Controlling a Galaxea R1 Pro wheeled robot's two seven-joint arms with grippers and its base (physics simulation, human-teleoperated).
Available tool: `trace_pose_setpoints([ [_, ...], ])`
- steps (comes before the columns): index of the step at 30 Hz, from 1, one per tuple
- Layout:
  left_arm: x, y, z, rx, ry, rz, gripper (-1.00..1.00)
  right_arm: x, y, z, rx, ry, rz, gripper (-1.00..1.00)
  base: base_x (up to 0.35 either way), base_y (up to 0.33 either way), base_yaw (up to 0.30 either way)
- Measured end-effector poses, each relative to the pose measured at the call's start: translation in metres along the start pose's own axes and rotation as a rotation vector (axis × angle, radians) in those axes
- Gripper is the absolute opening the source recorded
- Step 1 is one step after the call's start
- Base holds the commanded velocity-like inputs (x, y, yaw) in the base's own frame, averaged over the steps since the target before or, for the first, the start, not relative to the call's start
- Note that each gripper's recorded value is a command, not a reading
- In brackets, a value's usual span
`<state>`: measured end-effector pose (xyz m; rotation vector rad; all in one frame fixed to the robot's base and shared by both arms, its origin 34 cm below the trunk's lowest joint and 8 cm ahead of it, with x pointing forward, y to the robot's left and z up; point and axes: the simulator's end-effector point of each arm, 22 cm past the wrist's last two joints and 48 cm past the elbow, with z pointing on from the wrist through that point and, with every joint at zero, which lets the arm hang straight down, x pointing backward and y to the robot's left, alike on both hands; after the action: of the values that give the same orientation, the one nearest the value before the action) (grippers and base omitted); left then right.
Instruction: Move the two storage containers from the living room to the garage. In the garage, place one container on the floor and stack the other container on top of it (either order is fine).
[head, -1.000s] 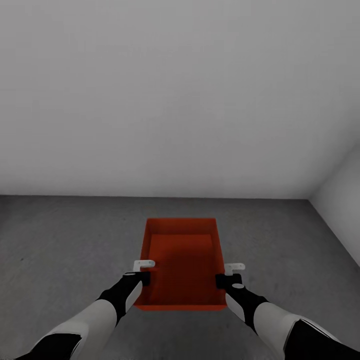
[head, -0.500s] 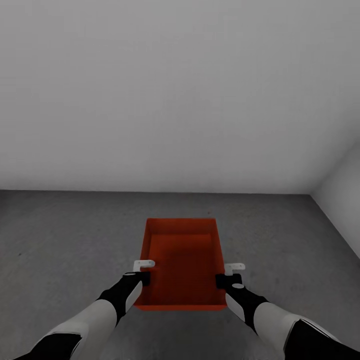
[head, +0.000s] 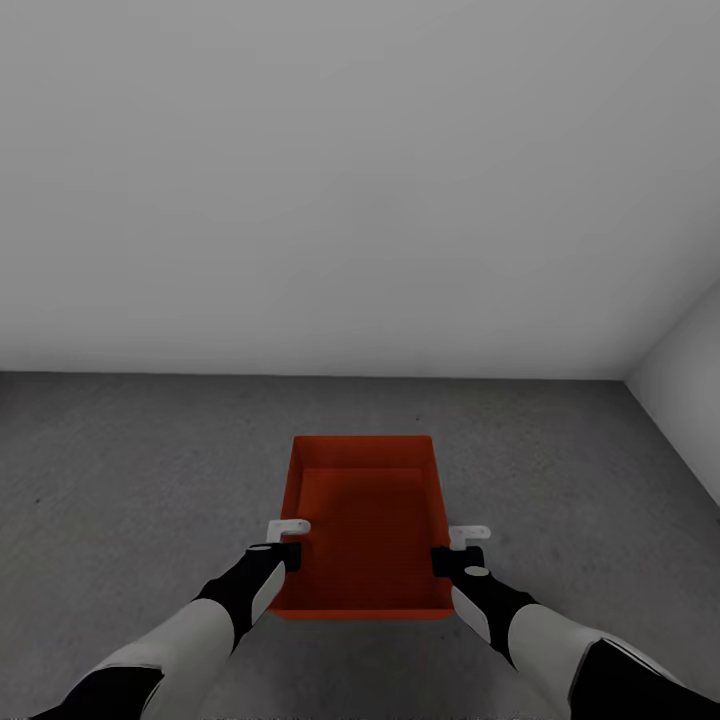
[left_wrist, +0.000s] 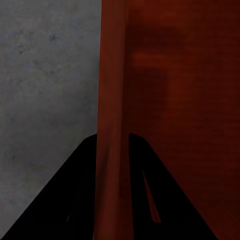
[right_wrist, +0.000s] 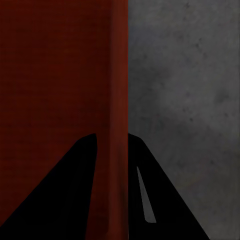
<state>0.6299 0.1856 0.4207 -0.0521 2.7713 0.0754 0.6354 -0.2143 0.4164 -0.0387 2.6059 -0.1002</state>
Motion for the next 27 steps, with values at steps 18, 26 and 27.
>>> trace_pose_setpoints([
  [18, 0.032, -0.001, 0.040, 0.000, 0.032, 0.003, -1.00, 0.038, 0.005, 0.034, -0.001, 0.032, -0.001, -1.00, 0.000, 0.000, 0.000],
  [26, 0.046, -0.001, 0.058, -0.001, 0.044, 0.004, -1.00, 0.055, 0.007, 0.050, -0.002, 0.044, -0.002, -1.00, 0.000, 0.000, 0.000],
  [27, 0.048, -0.001, 0.061, -0.001, 0.046, 0.004, -1.00, 0.057, 0.007, 0.052, -0.002, 0.046, -0.002, -1.00, 0.000, 0.000, 0.000],
])
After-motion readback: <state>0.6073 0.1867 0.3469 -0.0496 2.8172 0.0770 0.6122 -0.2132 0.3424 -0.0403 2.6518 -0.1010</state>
